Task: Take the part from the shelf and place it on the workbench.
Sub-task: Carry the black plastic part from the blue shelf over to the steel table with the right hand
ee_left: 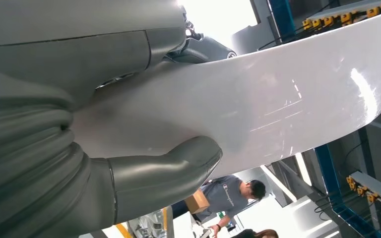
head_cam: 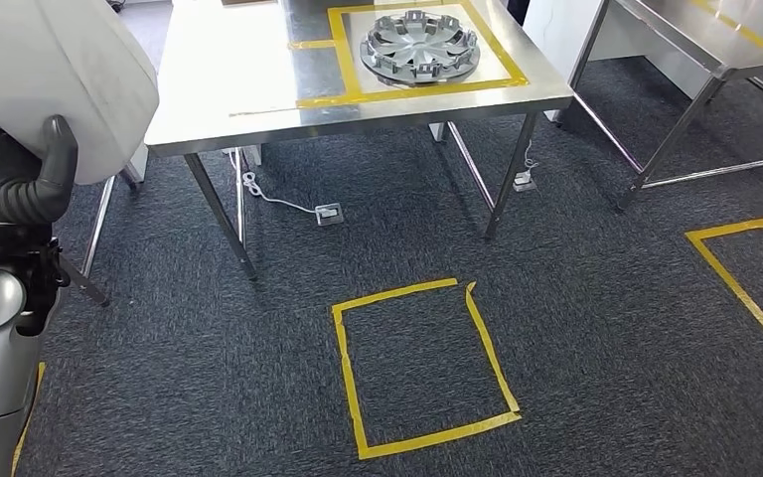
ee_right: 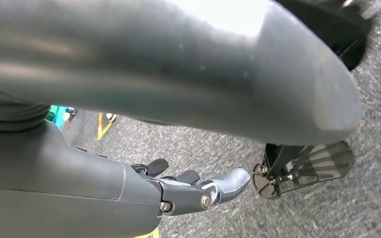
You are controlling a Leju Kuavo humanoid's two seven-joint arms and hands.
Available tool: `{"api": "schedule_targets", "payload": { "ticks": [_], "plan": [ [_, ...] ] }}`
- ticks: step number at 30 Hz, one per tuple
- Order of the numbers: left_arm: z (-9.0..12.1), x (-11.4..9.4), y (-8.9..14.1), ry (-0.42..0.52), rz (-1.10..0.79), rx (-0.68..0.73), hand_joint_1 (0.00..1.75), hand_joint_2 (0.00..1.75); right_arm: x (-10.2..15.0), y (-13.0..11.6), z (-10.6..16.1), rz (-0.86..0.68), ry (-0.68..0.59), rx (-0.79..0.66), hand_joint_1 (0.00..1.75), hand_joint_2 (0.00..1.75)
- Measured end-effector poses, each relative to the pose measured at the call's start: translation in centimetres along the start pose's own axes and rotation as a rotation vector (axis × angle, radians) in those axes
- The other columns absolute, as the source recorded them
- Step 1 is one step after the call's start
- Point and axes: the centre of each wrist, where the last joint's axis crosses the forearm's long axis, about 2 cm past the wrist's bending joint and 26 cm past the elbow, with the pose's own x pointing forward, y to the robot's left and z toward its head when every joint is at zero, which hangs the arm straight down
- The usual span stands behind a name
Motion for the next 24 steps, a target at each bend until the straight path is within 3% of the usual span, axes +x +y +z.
{"api": "schedule_targets", "payload": {
  "ticks": [17, 24],
  "plan": [
    [1.4, -0.2, 0.1, 0.023, -0.007, 0.012, 1.75, 1.75, 0.1, 0.1, 0.0, 0.0, -0.002, 0.001, 0.0, 0.0],
    [1.7, -0.4, 1.5, 0.03, -0.02, 0.027, 1.75, 1.75, 0.3, 0.0, 0.0, 0.015, -0.025, 0.02, 0.0, 0.0]
  ]
}}
